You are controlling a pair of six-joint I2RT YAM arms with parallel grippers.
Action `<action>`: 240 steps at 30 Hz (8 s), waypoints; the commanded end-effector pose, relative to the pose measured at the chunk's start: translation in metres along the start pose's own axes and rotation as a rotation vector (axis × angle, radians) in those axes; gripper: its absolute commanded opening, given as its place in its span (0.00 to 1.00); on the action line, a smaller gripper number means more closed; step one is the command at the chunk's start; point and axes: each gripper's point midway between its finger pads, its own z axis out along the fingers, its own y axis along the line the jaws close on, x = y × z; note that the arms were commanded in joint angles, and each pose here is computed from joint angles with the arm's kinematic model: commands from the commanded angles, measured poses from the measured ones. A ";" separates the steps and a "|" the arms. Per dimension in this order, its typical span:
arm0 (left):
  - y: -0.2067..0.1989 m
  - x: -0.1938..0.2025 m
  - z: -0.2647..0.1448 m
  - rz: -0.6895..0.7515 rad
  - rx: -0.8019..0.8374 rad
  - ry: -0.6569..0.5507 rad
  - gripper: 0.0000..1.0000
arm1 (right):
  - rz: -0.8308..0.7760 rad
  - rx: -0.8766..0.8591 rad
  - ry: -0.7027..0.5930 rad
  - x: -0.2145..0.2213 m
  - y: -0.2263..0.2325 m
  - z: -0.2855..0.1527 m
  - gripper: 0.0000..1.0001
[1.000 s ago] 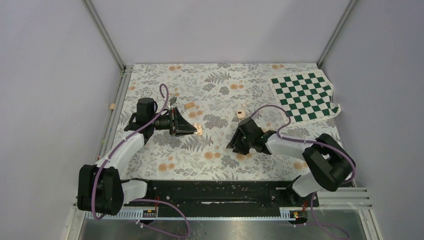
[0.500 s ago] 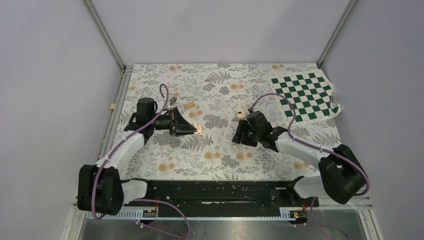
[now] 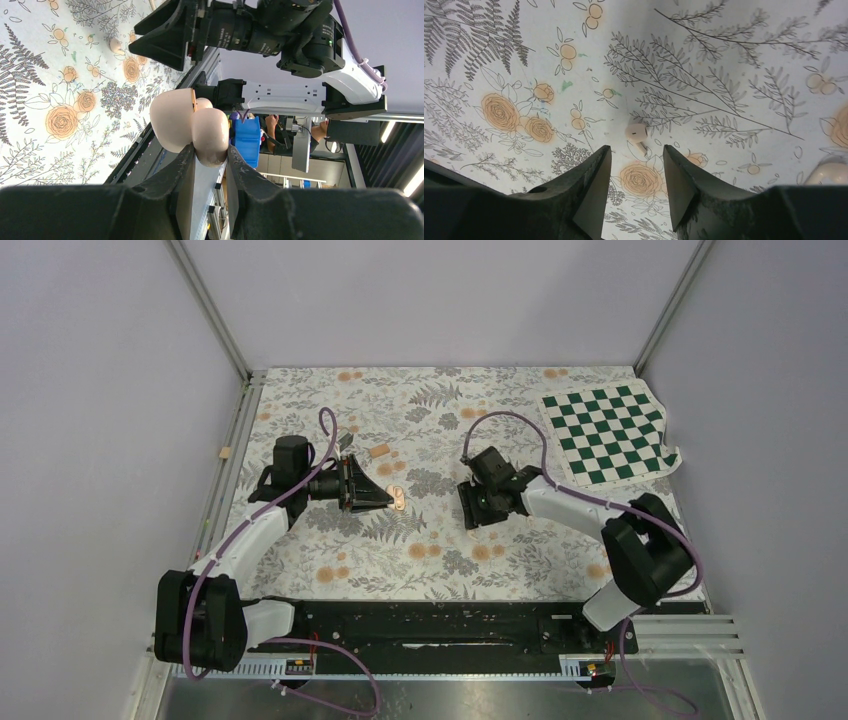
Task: Insert the wireless bluetooth earbuds into the charging case
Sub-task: Pick up the earbud from the center of the board, then place the earbud in the charging case.
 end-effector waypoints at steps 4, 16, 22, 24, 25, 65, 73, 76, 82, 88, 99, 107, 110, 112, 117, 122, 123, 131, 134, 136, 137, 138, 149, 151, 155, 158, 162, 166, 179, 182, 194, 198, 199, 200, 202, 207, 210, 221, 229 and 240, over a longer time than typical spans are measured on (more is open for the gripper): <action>-0.013 -0.004 -0.003 0.074 0.026 -0.015 0.00 | -0.081 0.023 0.095 0.012 0.014 0.019 0.48; -0.013 -0.003 -0.003 0.075 0.028 -0.012 0.00 | -0.056 0.084 0.081 0.002 0.008 0.030 0.41; -0.012 -0.001 -0.004 0.074 0.028 -0.012 0.00 | -0.046 0.089 0.073 0.000 0.008 0.029 0.25; -0.011 -0.001 -0.004 0.075 0.028 -0.011 0.00 | -0.038 0.079 0.070 -0.001 0.010 0.027 0.22; -0.012 -0.001 -0.004 0.075 0.028 -0.011 0.00 | -0.033 0.077 0.067 -0.003 0.011 0.024 0.20; -0.039 -0.040 0.070 -0.316 0.287 -0.326 0.00 | 0.489 -0.364 -0.887 -0.126 0.052 -0.149 0.00; -0.047 -0.047 0.070 -0.318 0.320 -0.353 0.00 | 0.462 -0.392 -0.974 -0.131 0.065 -0.165 0.00; -0.055 -0.041 0.073 -0.306 0.368 -0.286 0.00 | 0.431 -0.409 -0.984 -0.133 0.070 -0.167 0.00; -0.074 -0.020 0.084 -0.235 0.450 0.017 0.00 | 0.391 -0.423 -1.038 -0.129 0.067 -0.192 0.00; -0.082 -0.009 0.084 -0.119 0.440 0.103 0.00 | 0.341 -0.412 -1.060 -0.115 0.058 -0.208 0.00; -0.067 0.010 0.090 0.008 0.279 0.191 0.00 | 0.187 -0.533 -1.029 -0.100 0.083 -0.219 0.00; -0.069 0.010 0.090 0.022 0.261 0.197 0.00 | 0.100 -0.595 -0.968 -0.082 0.095 -0.210 0.00; -0.069 0.011 0.090 0.004 0.272 0.203 0.00 | 0.075 -0.610 -0.956 -0.078 0.098 -0.210 0.00; -0.073 0.013 0.088 -0.013 0.300 0.213 0.00 | 0.066 -0.612 -0.948 -0.076 0.099 -0.208 0.00; -0.089 0.016 0.080 -0.045 0.408 0.236 0.00 | 0.051 -0.629 -0.955 -0.075 0.101 -0.212 0.00; -0.090 0.018 0.080 -0.076 0.435 0.269 0.00 | 0.016 -0.652 -0.958 -0.075 0.106 -0.220 0.00; -0.091 0.019 0.080 -0.073 0.434 0.275 0.00 | 0.013 -0.654 -0.961 -0.076 0.107 -0.221 0.00; -0.099 0.025 0.074 -0.063 0.435 0.316 0.00 | -0.024 -0.668 -0.986 -0.077 0.110 -0.235 0.00; -0.099 0.030 0.072 -0.067 0.429 0.342 0.00 | -0.040 -0.676 -0.998 -0.078 0.112 -0.241 0.00; -0.100 0.031 0.071 -0.066 0.427 0.350 0.00 | -0.043 -0.678 -1.001 -0.079 0.113 -0.242 0.00; -0.100 0.032 0.070 -0.066 0.426 0.352 0.00 | -0.044 -0.681 -1.004 -0.080 0.114 -0.242 0.00; -0.101 0.033 0.070 -0.064 0.427 0.353 0.00 | -0.041 -0.685 -1.005 -0.081 0.114 -0.243 0.00; -0.104 0.032 0.072 -0.068 0.434 0.350 0.00 | -0.034 -0.735 -0.975 -0.082 0.125 -0.235 0.00; -0.103 0.032 0.072 -0.072 0.433 0.349 0.00 | -0.033 -0.726 -0.970 -0.080 0.122 -0.231 0.00; -0.103 0.032 0.072 -0.077 0.433 0.349 0.00 | -0.023 -0.707 -0.980 -0.076 0.116 -0.230 0.00; -0.104 0.031 0.073 -0.081 0.435 0.346 0.00 | -0.021 -0.703 -0.984 -0.074 0.114 -0.229 0.00; -0.106 0.029 0.073 -0.089 0.440 0.340 0.00 | -0.016 -0.702 -0.992 -0.073 0.112 -0.229 0.00; -0.108 0.025 0.074 -0.114 0.445 0.328 0.00 | -0.004 -0.705 -1.015 -0.076 0.111 -0.234 0.00; -0.148 0.006 0.072 -0.125 0.490 0.342 0.00 | -0.044 -0.676 -1.162 -0.114 0.118 -0.283 0.00; -0.151 0.003 0.073 -0.123 0.492 0.349 0.00 | -0.042 -0.656 -1.204 -0.123 0.116 -0.294 0.00; -0.134 -0.008 0.077 -0.158 0.461 0.342 0.00 | -0.053 -0.623 -1.211 -0.122 0.107 -0.286 0.00; -0.095 -0.020 0.078 -0.167 0.404 0.322 0.00 | -0.044 -0.627 -1.207 -0.116 0.102 -0.270 0.00; -0.087 -0.025 0.076 -0.162 0.394 0.314 0.00 | -0.051 -0.636 -1.206 -0.114 0.102 -0.267 0.00; -0.081 -0.028 0.074 -0.158 0.383 0.310 0.00 | -0.063 -0.651 -1.199 -0.112 0.103 -0.262 0.00; -0.074 -0.033 0.069 -0.152 0.370 0.306 0.00 | -0.092 -0.683 -1.191 -0.111 0.106 -0.256 0.00; -0.072 -0.035 0.054 -0.124 0.351 0.310 0.00 | -0.155 -0.782 -1.205 -0.109 0.111 -0.248 0.00; -0.070 -0.033 0.054 -0.134 0.347 0.314 0.00 | -0.185 -0.812 -1.258 -0.111 0.113 -0.251 0.00; -0.072 -0.030 0.059 -0.166 0.345 0.336 0.00 | -0.245 -0.856 -1.277 -0.118 0.124 -0.249 0.00; -0.079 -0.022 0.064 -0.163 0.351 0.361 0.00 | -0.237 -0.841 -1.276 -0.126 0.124 -0.235 0.00; -0.083 -0.023 0.063 -0.158 0.356 0.360 0.00 | -0.231 -0.818 -1.236 -0.119 0.119 -0.213 0.00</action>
